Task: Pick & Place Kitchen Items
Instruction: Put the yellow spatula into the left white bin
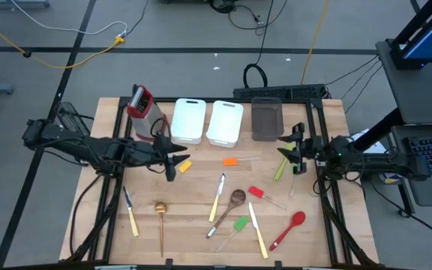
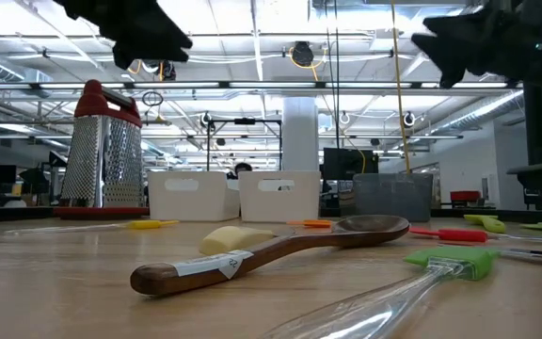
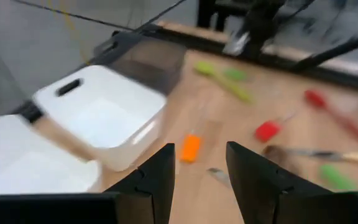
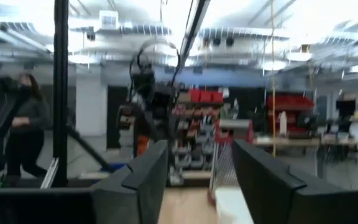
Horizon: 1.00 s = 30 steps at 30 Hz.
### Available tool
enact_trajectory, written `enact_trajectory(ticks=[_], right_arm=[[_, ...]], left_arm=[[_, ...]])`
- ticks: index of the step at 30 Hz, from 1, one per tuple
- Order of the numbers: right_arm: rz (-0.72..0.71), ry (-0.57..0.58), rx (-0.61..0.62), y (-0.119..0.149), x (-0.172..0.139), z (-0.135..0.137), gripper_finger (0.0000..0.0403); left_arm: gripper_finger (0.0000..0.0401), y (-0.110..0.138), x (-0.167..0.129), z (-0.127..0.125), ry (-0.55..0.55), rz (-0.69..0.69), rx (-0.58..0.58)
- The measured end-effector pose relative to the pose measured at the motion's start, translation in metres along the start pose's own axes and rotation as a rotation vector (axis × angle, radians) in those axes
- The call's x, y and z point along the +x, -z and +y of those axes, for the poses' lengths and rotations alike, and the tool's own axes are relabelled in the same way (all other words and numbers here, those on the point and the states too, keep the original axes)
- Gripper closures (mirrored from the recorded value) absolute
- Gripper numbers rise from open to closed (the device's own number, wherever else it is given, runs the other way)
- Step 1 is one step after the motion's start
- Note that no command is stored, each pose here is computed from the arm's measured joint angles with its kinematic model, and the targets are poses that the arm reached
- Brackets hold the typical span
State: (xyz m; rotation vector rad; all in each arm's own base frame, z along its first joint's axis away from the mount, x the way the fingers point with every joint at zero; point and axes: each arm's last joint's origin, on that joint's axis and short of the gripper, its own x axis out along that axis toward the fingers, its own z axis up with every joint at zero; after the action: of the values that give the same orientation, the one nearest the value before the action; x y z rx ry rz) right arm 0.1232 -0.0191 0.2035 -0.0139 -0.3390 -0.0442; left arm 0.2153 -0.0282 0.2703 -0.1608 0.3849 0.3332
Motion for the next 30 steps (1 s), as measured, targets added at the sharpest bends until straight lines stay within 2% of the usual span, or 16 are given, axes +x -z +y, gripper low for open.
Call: enact_trajectory(ticks=[4,9,14,24,30], right_arm=[[0.057,-0.013,-0.017,0.006,0.01,0.001,0.0203],[0.108,-0.015,-0.032,0.016,0.016,0.0,0.0206],[0.118,-0.014,-0.031,0.02,0.019,-0.001,0.0205],[0.145,-0.013,-0.028,0.025,0.021,-0.001,0.0182],[0.154,-0.01,-0.027,0.026,0.021,-0.001,0.0184]], left_arm=[[0.0254,0.018,0.016,-0.001,-0.083,0.124,0.051],[0.0254,0.038,0.039,-0.007,-0.138,0.229,0.007],[0.0249,0.05,0.054,0.0,-0.209,0.305,-0.057],[0.0172,0.059,0.062,0.01,-0.223,0.405,-0.057],[0.016,0.062,0.06,0.012,-0.258,0.432,-0.088]])
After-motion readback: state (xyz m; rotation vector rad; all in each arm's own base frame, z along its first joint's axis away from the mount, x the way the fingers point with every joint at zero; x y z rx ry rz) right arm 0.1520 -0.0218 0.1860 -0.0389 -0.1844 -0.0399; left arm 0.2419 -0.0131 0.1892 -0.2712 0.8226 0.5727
